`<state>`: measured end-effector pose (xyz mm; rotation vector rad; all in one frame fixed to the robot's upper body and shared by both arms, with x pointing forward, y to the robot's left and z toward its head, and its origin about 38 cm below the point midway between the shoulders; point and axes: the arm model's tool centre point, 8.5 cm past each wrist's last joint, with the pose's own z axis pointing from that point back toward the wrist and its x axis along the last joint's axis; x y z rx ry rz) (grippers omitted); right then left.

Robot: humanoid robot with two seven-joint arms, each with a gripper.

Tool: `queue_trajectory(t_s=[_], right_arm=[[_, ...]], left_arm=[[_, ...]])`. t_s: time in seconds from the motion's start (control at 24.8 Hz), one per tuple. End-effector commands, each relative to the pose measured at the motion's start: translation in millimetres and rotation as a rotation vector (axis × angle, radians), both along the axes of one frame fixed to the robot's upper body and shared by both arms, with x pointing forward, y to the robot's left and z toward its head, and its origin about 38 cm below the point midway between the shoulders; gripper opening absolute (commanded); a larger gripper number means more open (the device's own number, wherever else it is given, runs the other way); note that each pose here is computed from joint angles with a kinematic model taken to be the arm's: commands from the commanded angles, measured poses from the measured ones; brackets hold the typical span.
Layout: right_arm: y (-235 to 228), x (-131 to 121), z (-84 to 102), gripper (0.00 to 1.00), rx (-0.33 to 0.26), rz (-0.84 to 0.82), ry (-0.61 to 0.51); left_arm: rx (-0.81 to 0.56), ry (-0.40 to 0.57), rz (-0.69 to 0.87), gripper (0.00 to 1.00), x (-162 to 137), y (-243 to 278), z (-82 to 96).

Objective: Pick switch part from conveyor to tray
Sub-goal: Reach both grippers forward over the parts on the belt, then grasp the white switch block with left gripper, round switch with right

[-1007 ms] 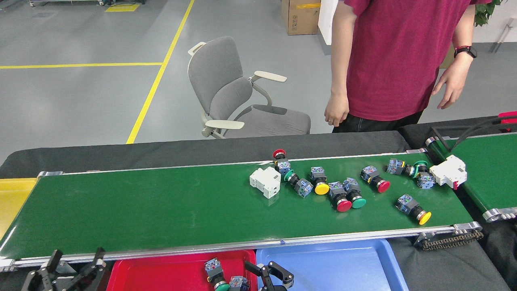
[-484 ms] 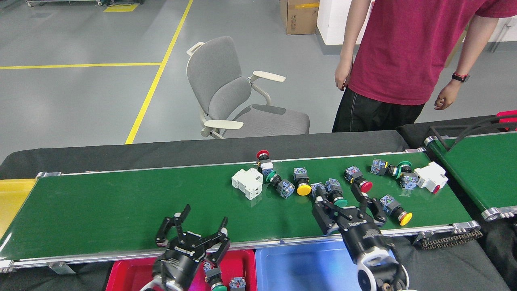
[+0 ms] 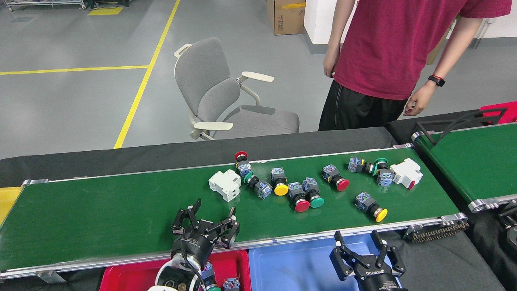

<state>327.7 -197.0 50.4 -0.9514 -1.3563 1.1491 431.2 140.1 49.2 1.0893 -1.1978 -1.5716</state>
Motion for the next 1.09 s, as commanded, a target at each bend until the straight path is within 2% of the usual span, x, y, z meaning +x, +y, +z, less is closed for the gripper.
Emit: queue_trajectory(t_s=[0.0, 0.08, 0.28, 0.4, 0.52, 0.6, 0.64, 0.68, 0.73, 0.77, 0.81, 0.85, 0.93, 1.05], right_arm=[[17, 11, 14.3, 0.98, 0.0, 0.024, -0.036], [37, 22, 15.1, 0.98, -0.006, 0.022, -0.022], [93, 67, 4.0, 0.98, -0.099, 0.064, 0.053], [116, 90, -1.0, 0.98, -0.129, 0.096, 0.083], [136, 107, -8.1, 0.98, -0.157, 0.127, 0.121], [137, 121, -5.2, 0.98, -0.174, 0.131, 0.125], [137, 125, -6.4, 0.98, -0.172, 0.131, 0.137], [137, 127, -5.9, 0.96, -0.164, 0.13, 0.14], [138, 128, -3.8, 0.92, -0.155, 0.131, 0.139], [139, 130, -1.2, 0.89, -0.156, 0.133, 0.135], [138, 132, 0.9, 0.83, -0.165, 0.141, 0.135], [137, 133, 1.3, 0.69, -0.173, 0.149, 0.141], [136, 132, -1.7, 0.1, -0.181, 0.17, 0.144], [138, 130, -0.4, 0.09, -0.175, 0.215, 0.134]], left_arm=[[0.002, -0.02, 0.01, 1.0, 14, -1, 10.1], [0.008, -0.014, 0.011, 1.0, 22, 0, 10.8], [0.023, 0.002, 0.034, 1.0, 34, 4, 8.1], [0.034, 0.008, 0.086, 1.0, 43, 9, 6.0], [0.047, 0.004, 0.16, 0.95, 54, 16, 8.8], [0.052, 0.005, 0.181, 0.8, 58, 18, 9.4], [0.054, 0.01, 0.181, 0.66, 58, 18, 8.5], [0.047, 0.018, 0.173, 0.45, 58, 17, 6.7], [0.043, 0.022, 0.17, 0.25, 58, 17, 5.4], [0.043, 0.022, 0.171, 0.22, 58, 18, 5.3], [0.041, 0.027, 0.172, 0.15, 56, 19, 2.4], [0.042, 0.02, 0.171, 0.11, 54, 21, 1.0], [0.038, -0.024, 0.162, 0.08, 52, 22, 0.2], [0.032, -0.051, 0.133, 0.06, 44, 21, -5.3]])
